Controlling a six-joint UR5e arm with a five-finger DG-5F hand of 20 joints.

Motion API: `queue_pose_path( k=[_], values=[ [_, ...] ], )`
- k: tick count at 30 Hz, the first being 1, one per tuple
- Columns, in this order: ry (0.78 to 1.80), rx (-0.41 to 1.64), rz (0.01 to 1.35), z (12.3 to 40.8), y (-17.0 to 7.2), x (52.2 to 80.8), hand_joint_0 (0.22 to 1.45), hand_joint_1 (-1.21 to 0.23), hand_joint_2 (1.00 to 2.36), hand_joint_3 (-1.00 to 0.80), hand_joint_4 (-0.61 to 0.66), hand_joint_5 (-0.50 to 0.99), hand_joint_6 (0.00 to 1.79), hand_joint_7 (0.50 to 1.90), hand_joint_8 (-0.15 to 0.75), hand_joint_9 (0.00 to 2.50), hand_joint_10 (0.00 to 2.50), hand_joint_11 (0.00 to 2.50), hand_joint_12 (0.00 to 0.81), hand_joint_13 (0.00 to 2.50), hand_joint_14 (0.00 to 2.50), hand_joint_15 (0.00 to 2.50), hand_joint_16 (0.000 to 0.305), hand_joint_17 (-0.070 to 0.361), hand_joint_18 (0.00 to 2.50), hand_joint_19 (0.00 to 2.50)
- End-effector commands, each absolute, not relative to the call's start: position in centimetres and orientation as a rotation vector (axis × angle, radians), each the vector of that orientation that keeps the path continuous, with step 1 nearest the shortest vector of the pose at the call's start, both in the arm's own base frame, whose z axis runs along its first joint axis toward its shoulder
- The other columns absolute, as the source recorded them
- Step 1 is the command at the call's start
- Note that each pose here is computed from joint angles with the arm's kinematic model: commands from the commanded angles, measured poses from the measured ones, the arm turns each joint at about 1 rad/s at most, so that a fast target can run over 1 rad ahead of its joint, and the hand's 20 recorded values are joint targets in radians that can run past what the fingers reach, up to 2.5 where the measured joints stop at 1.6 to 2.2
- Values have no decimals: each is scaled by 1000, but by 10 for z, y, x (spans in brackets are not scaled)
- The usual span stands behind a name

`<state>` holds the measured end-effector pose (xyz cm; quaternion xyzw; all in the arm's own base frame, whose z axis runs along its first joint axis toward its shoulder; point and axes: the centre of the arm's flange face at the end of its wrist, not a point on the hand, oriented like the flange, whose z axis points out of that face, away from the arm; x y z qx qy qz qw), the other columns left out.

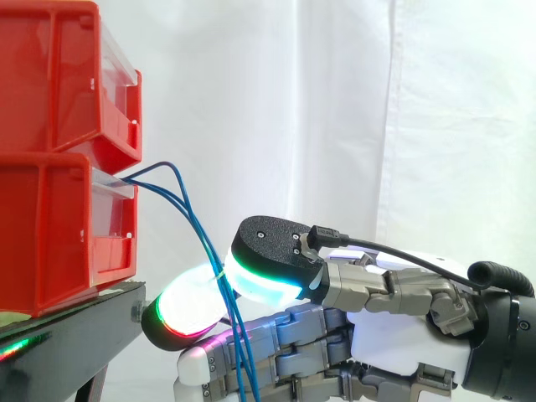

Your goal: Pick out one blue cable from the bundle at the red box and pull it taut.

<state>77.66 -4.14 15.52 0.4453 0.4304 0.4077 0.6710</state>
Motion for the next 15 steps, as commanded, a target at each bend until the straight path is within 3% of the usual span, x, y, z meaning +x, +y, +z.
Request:
queue_pose_path(
  k=[1, 8, 11, 15],
  values=[
    [969, 1003, 919, 155, -41, 777, 620, -646, 1014, -274, 96, -159, 804, 804, 277, 787, 9, 295, 316, 703, 10, 283, 42, 94, 529, 441],
    [970, 999, 923, 156, -41, 777, 607, -659, 1009, -102, 100, -154, 918, 770, 326, 866, 12, 353, 369, 774, 10, 293, 52, 116, 633, 404],
    [970, 999, 923, 156, -41, 777, 603, -673, 1002, -11, 80, -135, 925, 840, 357, 937, 10, 392, 396, 826, 11, 310, 57, 128, 704, 386],
    [971, 1000, 923, 155, -41, 777, 542, -674, 1228, -10, 38, -113, 920, 900, 377, 1005, 10, 411, 416, 901, 10, 350, 61, 137, 784, 388]
  ],
)
